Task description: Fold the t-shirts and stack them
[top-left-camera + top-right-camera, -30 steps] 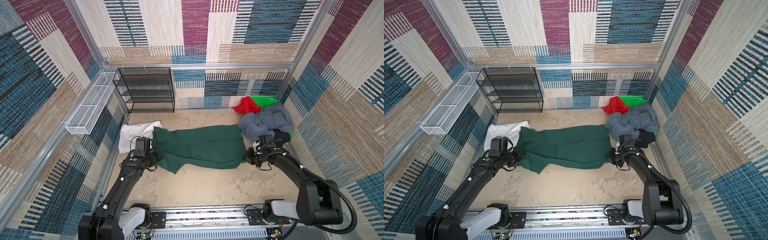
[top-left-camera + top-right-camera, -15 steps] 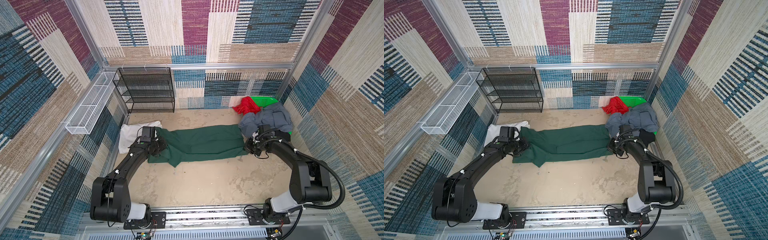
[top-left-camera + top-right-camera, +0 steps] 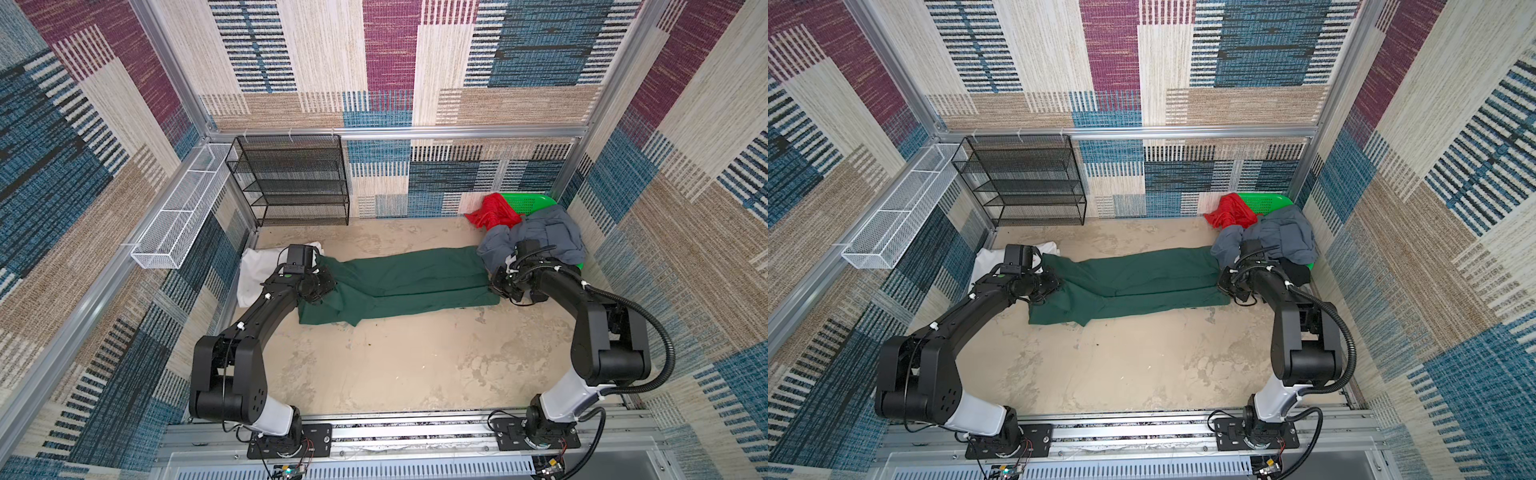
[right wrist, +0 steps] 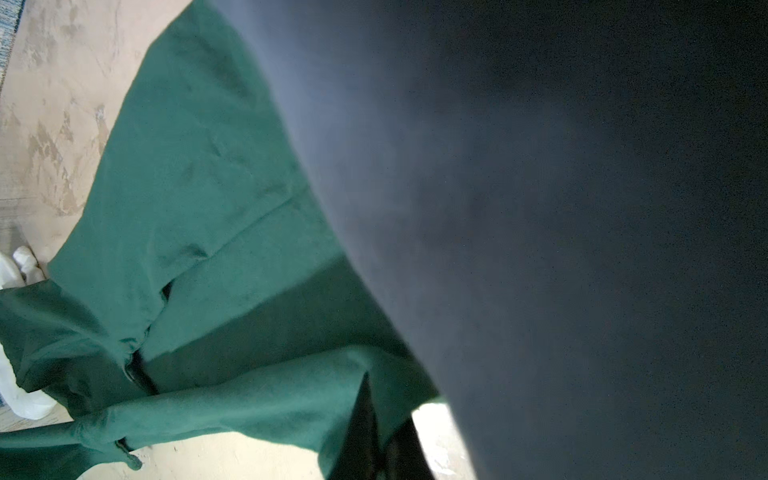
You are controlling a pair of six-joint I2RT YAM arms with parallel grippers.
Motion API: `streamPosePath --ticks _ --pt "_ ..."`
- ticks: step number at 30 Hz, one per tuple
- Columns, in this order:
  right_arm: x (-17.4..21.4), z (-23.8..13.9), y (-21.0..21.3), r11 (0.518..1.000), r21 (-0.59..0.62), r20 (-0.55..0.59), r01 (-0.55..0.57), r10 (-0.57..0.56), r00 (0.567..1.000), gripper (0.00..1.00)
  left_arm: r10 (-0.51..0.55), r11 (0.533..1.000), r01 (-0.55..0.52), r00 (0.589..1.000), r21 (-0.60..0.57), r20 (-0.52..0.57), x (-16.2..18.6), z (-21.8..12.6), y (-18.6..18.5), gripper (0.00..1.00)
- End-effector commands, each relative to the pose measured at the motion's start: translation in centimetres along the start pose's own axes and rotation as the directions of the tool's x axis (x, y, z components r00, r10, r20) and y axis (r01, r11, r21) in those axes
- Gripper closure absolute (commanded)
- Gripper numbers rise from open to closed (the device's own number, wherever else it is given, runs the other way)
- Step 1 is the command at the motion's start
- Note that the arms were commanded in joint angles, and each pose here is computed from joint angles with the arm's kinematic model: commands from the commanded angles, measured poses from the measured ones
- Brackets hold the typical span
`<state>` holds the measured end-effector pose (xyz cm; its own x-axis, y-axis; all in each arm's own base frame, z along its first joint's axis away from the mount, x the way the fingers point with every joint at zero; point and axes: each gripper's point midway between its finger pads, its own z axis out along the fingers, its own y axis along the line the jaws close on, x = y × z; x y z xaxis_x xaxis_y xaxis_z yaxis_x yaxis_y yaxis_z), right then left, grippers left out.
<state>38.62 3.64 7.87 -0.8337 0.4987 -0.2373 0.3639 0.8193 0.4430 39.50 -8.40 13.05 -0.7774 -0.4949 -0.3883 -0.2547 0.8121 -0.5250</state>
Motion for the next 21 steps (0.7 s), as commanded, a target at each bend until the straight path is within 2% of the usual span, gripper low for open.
streamPosePath --ticks 1,11,17,18,19,21 --pt "-1.1 0.0 0.0 1.0 0.013 0.045 0.019 -0.02 0.999 1.0 0.008 1.0 -0.008 1.0 0.016 -0.002 -0.4 -0.1 -0.6 1.0" --pt "-3.5 0.7 1.2 1.0 -0.018 0.088 0.01 -0.009 0.996 1.0 0.02 1.0 -0.02 1.0 0.01 -0.019 -0.9 0.6 -0.9 1.0" --pt "-4.2 1.6 1.3 1.0 -0.017 0.081 0.012 -0.01 0.997 1.0 0.012 0.999 -0.013 1.0 -0.041 -0.011 -1.0 0.8 0.2 1.0" --pt "-4.2 1.6 1.5 1.0 -0.024 0.076 0.012 -0.011 0.997 0.98 0.006 0.999 -0.006 1.0 -0.039 -0.012 -1.0 0.9 0.2 1.0" --pt "-4.2 1.6 1.7 0.999 -0.035 0.069 0.016 -0.013 0.998 0.88 -0.002 1.0 0.001 1.0 -0.017 -0.02 -0.9 0.8 -0.2 0.98" --pt "-4.1 1.4 2.2 0.998 -0.058 0.064 0.021 -0.017 0.998 0.64 0.006 0.998 -0.005 1.0 0.063 -0.031 -1.2 0.2 -2.0 0.69"
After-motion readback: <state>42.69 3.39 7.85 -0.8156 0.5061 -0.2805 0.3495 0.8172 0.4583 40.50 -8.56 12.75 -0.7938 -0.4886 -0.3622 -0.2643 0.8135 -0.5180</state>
